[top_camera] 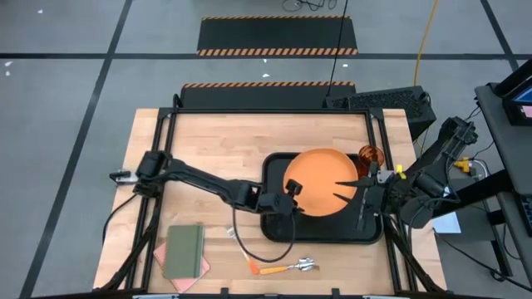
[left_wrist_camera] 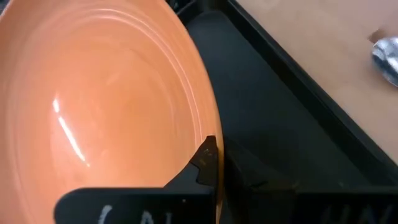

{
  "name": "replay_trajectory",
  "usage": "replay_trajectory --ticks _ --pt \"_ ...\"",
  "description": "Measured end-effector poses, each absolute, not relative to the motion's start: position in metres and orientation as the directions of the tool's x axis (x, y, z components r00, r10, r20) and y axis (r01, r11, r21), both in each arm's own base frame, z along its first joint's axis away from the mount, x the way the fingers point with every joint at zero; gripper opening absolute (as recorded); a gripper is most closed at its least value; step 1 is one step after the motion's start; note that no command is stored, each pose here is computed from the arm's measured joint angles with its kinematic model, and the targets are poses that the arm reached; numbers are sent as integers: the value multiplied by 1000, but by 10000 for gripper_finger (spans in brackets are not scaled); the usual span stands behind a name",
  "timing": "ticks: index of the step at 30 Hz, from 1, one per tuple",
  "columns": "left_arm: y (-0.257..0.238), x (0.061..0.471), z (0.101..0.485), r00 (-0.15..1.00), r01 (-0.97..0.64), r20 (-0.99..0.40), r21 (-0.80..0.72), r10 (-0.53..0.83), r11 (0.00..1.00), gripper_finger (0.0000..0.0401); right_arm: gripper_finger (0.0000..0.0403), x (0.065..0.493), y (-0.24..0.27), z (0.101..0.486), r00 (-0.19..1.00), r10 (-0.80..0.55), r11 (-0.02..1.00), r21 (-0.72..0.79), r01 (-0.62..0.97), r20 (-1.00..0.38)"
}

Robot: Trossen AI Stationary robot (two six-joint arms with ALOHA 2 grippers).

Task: Pick and place plate/cup/fork/spoon on tray
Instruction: Put the orange plate on the black serving tray

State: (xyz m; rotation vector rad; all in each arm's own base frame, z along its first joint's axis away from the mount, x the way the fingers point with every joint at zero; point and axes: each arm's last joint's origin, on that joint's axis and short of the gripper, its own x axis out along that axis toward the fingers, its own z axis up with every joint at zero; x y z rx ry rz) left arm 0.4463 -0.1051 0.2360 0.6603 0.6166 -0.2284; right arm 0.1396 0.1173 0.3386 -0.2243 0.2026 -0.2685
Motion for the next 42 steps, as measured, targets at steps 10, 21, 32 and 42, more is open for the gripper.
replay_trajectory --ticks 10,21,32,42 --pt "-109 479 199 768 441 -632 411 -99 798 6 130 140 117 339 945 -281 939 -254 234 -167" --pt "-114 502 172 703 463 -703 340 -107 818 7 130 140 117 338 945 -280 939 -252 234 -168" --pt "-104 505 174 718 439 -685 310 -122 843 12 130 140 117 338 945 -280 939 -253 233 -169" --pt "-103 510 163 724 417 -679 290 -122 861 42 130 140 118 338 945 -280 939 -253 233 -169"
